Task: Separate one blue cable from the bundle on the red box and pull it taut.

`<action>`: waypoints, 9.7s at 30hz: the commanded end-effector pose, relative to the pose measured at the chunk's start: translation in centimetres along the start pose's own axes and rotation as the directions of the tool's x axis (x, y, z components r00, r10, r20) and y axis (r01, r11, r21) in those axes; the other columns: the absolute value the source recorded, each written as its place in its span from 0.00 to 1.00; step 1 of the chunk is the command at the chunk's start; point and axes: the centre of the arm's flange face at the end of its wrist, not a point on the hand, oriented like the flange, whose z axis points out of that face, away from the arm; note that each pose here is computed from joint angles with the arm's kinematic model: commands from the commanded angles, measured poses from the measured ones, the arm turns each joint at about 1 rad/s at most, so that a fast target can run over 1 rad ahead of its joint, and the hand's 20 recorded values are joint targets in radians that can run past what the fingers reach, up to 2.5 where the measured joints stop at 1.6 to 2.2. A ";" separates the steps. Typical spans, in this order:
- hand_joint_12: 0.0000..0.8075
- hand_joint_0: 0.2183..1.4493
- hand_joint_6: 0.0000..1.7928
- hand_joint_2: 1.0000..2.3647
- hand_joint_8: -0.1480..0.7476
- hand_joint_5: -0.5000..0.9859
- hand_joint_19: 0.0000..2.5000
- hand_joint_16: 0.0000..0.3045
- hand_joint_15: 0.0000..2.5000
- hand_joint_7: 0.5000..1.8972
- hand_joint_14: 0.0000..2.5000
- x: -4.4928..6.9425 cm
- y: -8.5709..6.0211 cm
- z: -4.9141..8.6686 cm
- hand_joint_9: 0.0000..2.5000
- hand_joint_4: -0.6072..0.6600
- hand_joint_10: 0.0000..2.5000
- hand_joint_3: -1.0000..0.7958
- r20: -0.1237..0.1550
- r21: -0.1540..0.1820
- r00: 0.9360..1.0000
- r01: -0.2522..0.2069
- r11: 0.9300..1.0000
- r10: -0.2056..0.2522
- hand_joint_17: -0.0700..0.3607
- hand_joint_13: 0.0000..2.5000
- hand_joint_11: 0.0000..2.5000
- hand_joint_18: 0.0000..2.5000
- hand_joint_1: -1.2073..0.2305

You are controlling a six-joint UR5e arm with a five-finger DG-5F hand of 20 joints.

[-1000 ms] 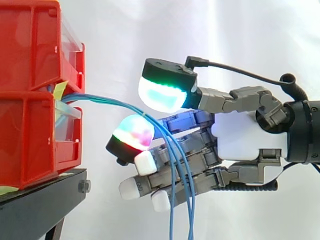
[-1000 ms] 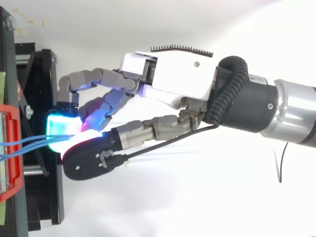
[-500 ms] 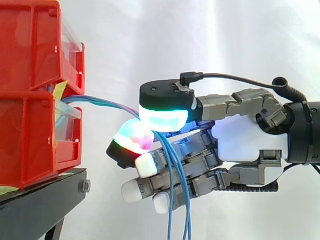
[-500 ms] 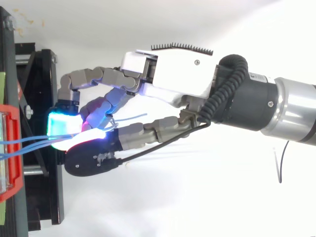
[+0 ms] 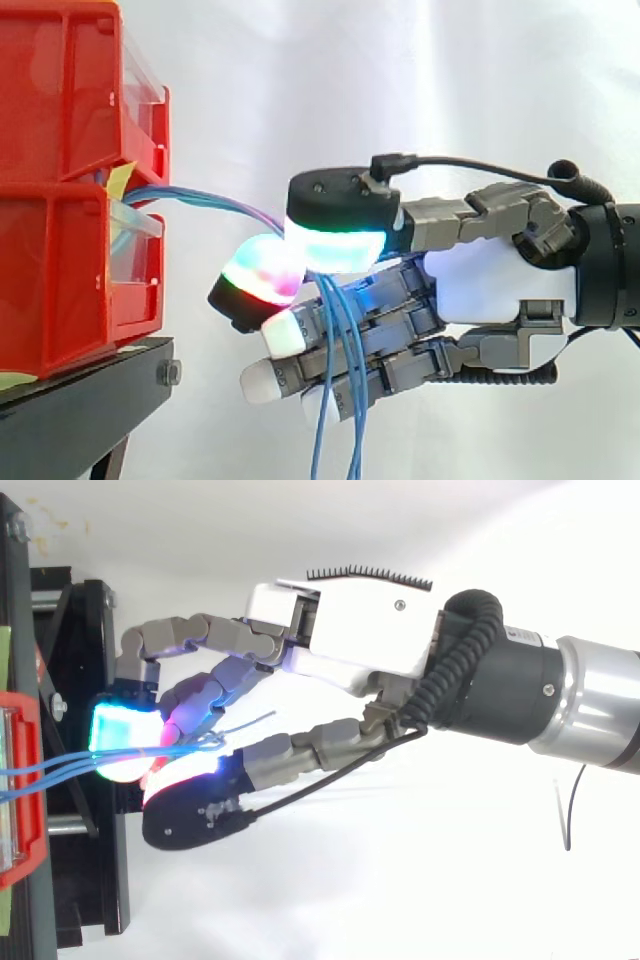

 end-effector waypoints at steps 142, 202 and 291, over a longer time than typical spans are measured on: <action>0.49 0.40 0.31 0.00 0.54 0.26 0.17 0.17 0.10 0.60 0.00 0.2 0.2 -0.1 0.35 0.65 0.01 0.65 -0.004 -0.003 1.000 0.001 1.000 -0.001 0.44 0.24 0.18 0.25 0.26; 0.45 0.34 0.28 0.01 0.54 0.29 0.18 0.15 0.09 0.63 0.00 0.4 0.2 -0.1 0.37 0.66 0.00 0.44 -0.006 -0.003 1.000 0.002 1.000 -0.002 0.40 0.24 0.18 0.24 0.39; 0.44 0.30 0.28 0.00 0.52 0.28 0.18 0.16 0.07 0.59 0.00 0.6 1.0 -0.2 0.29 0.67 0.00 0.29 -0.010 -0.013 1.000 0.001 1.000 -0.001 0.42 0.17 0.15 0.21 0.34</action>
